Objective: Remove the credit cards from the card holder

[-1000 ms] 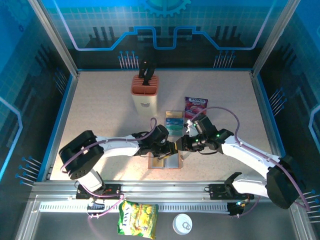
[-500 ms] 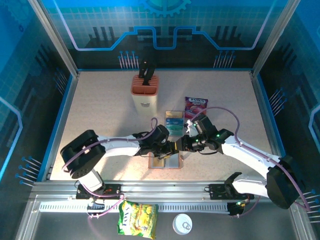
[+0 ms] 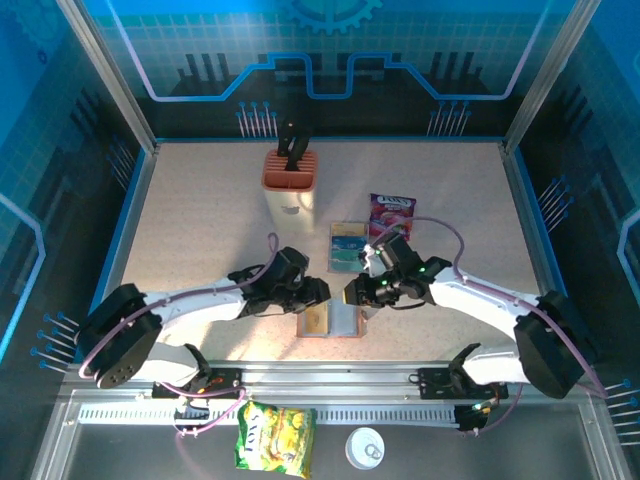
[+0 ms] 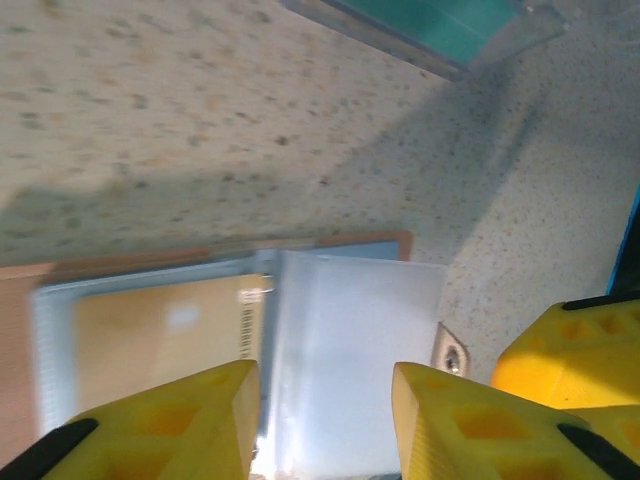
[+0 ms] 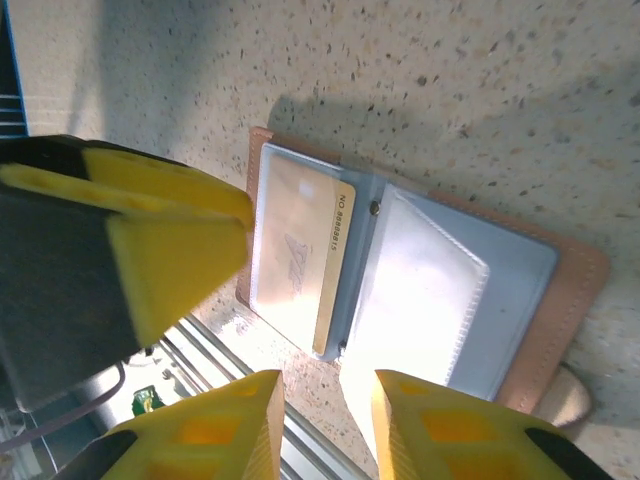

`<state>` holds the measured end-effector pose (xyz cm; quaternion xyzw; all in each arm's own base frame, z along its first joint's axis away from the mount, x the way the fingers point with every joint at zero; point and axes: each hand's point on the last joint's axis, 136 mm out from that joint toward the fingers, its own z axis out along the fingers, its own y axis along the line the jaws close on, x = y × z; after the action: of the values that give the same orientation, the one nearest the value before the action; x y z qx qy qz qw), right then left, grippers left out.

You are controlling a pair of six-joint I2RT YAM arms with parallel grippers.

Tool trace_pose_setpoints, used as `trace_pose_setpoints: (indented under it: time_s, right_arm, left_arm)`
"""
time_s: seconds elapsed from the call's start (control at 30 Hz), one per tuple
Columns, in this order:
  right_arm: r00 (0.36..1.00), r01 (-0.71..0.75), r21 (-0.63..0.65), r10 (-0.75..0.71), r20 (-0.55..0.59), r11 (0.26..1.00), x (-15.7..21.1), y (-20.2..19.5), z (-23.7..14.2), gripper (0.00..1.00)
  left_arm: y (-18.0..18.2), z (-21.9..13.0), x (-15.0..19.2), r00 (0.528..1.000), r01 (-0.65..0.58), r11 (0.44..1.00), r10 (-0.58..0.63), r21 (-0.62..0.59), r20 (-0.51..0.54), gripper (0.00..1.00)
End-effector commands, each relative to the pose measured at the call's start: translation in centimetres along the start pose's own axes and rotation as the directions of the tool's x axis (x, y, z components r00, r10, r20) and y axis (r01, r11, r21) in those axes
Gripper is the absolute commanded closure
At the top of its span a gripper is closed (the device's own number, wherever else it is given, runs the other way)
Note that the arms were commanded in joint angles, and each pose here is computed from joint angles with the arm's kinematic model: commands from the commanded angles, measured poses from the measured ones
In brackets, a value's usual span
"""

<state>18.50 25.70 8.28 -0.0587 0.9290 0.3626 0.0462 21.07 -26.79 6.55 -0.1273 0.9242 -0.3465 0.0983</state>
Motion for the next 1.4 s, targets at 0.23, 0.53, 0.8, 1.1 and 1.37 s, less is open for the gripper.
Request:
trace_pose_setpoints:
  time_s: [0.23, 0.53, 0.8, 1.1, 1.37]
  right_arm:
    - [0.998, 0.031, -0.039, -0.034, -0.058, 0.999, 0.0, 2.8, 2.6, 0.73]
    - [0.993, 0.018, -0.042, -0.023, -0.116, 0.999, 1.0, 2.9, 5.2, 0.74]
    - [0.989, 0.005, -0.041, -0.012, -0.148, 0.999, 1.7, 2.6, 6.8, 0.74]
    - [0.986, 0.000, -0.038, -0.006, -0.165, 0.999, 1.9, 2.3, 7.6, 0.75]
    - [0.985, -0.007, -0.039, 0.000, -0.173, 0.999, 2.0, 2.0, 8.1, 0.76]
  left_arm:
    - [5.2, -2.2, 0.5, 0.999, 0.041, 0.996, -0.039, -0.076, 0.030, 0.74]
    - [4.9, -1.3, 0.9, 0.999, 0.041, 0.998, -0.042, -0.044, -0.016, 0.87]
    - [5.3, -0.3, 1.4, 0.997, 0.042, 0.998, -0.045, -0.055, -0.056, 0.92]
    - [6.4, 0.0, 1.8, 0.996, 0.048, 0.995, -0.054, -0.084, -0.068, 0.93]
    - [7.3, 0.4, 2.2, 0.994, 0.053, 0.992, -0.063, -0.117, -0.085, 0.93]
